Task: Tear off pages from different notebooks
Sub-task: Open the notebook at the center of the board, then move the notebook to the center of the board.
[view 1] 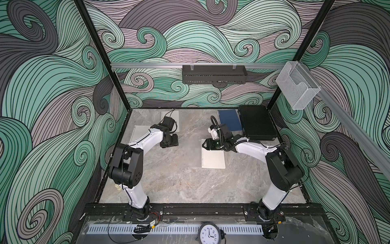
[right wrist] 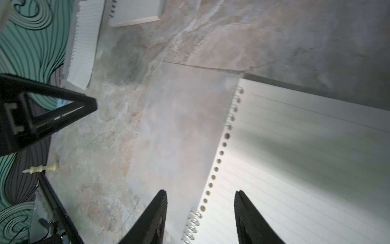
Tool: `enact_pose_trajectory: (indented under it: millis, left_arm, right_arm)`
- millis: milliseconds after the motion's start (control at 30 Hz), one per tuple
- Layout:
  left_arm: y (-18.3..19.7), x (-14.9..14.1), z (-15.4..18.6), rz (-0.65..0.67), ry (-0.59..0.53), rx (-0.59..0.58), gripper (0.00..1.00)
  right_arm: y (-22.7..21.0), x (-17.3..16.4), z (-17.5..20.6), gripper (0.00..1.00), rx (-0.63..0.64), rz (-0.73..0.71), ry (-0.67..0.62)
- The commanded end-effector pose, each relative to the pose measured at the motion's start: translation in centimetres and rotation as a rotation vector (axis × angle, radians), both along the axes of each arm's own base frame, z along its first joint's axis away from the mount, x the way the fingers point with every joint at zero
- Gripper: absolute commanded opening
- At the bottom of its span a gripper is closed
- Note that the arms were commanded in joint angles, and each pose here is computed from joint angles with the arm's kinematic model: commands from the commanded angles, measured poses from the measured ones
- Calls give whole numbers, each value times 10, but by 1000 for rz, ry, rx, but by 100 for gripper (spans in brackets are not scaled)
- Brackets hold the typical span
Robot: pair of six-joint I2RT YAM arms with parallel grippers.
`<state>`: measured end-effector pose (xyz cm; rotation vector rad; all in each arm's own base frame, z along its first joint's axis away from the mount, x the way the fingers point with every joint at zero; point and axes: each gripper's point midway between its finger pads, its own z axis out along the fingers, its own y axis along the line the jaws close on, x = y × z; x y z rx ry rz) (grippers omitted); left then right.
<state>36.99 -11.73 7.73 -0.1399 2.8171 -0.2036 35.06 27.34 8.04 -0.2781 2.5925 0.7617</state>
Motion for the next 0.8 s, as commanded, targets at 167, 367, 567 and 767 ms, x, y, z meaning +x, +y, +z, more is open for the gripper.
enact_pose_trajectory:
  millis: [167,367,567,767]
  left_arm:
    - [-48,6,8,-107,-33,-140,60]
    - [-91,11,-1,-180,-7,-195,60]
    - [-144,6,-5,-321,2,-183,63]
    - [-173,2,-14,-374,38,-206,64]
  right_arm:
    - [-57,1,-21,55,-219,-93,17]
    - [-72,-2,-36,55,-297,-117,43]
    - [-80,-2,-38,56,-299,-135,48]
    - [-83,-6,-49,56,-303,-140,76]
